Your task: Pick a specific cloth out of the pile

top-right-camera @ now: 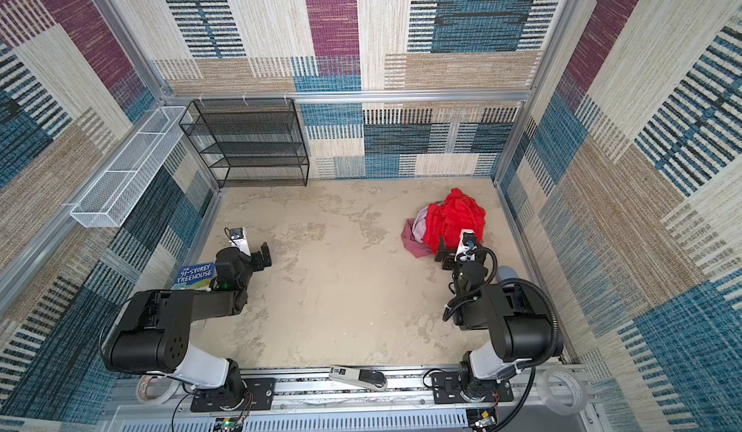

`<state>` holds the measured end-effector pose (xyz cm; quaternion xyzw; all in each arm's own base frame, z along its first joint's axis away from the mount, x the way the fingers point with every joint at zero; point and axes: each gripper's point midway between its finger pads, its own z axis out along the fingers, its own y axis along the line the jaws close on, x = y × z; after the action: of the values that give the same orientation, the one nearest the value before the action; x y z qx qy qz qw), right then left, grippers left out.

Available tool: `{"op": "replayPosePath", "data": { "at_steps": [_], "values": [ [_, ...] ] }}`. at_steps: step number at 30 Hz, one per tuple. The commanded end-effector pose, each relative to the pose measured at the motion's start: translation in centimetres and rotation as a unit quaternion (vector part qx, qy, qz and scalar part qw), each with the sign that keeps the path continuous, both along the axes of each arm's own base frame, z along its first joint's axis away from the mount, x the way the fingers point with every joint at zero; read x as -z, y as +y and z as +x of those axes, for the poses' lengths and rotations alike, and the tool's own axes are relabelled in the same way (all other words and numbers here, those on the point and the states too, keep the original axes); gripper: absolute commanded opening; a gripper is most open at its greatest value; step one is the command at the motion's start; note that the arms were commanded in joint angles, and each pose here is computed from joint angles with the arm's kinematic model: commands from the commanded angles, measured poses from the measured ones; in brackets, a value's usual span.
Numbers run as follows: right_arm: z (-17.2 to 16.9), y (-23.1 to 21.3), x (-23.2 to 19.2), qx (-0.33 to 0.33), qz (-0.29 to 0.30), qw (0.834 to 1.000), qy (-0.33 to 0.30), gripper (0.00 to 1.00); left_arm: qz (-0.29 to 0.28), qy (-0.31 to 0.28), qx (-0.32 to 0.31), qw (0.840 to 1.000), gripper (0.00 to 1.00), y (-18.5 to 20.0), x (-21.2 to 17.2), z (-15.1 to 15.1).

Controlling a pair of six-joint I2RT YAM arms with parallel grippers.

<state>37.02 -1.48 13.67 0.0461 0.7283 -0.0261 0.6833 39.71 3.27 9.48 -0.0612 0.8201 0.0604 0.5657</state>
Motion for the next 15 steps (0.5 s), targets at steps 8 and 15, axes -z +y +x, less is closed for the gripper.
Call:
{"op": "replayPosePath", "data": {
  "at_steps": [8,15],
  "values": [
    [0.11,0.16,-0.9,-0.004,0.002,1.0,-0.017,1.0,-0.004,-0.004,-0.005,1.0,1.0,0.07,-0.12,0.0],
    [0.11,0.14,-0.89,-0.004,0.002,1.0,-0.017,1.0,-0.005,-0.002,-0.006,1.0,1.0,0.11,-0.07,-0.01]
  ]
}}
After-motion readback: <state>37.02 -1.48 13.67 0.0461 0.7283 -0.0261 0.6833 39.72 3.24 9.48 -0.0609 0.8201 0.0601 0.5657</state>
